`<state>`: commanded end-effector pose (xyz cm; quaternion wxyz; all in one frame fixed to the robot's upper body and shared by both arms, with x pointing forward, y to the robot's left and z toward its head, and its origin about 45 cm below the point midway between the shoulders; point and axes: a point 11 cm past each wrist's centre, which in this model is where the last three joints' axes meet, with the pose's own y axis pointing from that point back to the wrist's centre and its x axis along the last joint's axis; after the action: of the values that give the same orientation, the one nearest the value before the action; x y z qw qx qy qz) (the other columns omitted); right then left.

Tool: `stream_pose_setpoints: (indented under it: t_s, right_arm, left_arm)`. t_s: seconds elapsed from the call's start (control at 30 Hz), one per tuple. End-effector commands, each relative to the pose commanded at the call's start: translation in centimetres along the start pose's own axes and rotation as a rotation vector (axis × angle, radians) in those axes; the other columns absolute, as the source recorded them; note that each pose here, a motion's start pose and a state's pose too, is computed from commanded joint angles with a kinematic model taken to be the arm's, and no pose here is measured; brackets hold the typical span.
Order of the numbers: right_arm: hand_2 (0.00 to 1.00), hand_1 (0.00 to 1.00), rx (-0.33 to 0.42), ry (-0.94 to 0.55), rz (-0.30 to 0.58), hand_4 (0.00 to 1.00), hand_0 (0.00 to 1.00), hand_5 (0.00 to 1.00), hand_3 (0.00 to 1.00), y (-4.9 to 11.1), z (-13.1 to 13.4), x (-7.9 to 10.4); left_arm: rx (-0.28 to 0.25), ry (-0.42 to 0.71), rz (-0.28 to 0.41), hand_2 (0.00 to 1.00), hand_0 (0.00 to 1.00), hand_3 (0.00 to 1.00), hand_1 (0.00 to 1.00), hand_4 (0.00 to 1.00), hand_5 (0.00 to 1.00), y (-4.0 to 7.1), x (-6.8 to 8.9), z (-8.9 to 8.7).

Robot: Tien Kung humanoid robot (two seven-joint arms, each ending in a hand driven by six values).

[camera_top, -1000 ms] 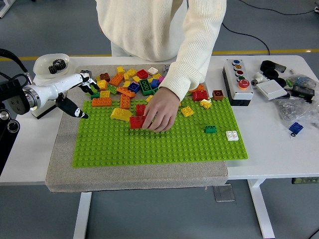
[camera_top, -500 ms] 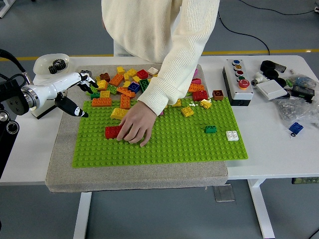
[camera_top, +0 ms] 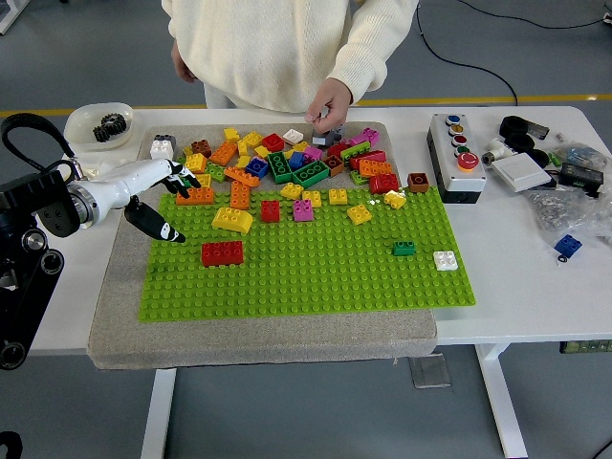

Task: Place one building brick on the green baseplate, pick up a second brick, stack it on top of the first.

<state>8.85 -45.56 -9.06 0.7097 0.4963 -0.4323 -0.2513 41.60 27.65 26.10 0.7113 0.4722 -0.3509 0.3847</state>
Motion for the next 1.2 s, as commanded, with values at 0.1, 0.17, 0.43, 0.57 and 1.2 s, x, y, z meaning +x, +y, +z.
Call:
stream_pose_setpoints:
  t_s: [0.1,0.17,0.43,0.57,1.2]
  right_arm:
    - [0.725,0.657,-0.002,0.003,0.002,0.830,0.747,0.285,0.620,0.0,0.1,0.1]
    - [0.725,0.657,-0.007,0.005,0.001,0.831,0.748,0.287,0.620,0.0,0.3,0.1]
    - [0.725,0.657,-0.006,0.003,0.006,0.831,0.747,0.289,0.620,0.0,0.3,0.3]
    - [0.725,0.658,-0.007,0.000,0.007,0.832,0.748,0.289,0.620,0.0,0.3,0.4]
    - [0.724,0.656,-0.006,-0.006,0.007,0.829,0.747,0.292,0.619,0.0,0.2,0.4]
  left_arm:
    - [0.010,-0.001,-0.012,0.697,0.847,0.760,0.737,0.998,0.098,-0.3,-0.5,0.3]
    - [0.015,-0.005,-0.015,0.697,0.847,0.760,0.737,0.998,0.099,-0.4,-0.6,0.5]
    - [0.021,-0.001,-0.023,0.697,0.847,0.761,0.736,0.998,0.102,-0.4,-1.4,1.1]
    - [0.012,-0.001,-0.027,0.697,0.846,0.758,0.735,0.998,0.107,-0.2,-1.8,1.7]
    - [-0.050,-0.028,-0.108,0.679,0.842,0.742,0.728,0.998,0.112,-0.9,-4.9,4.3]
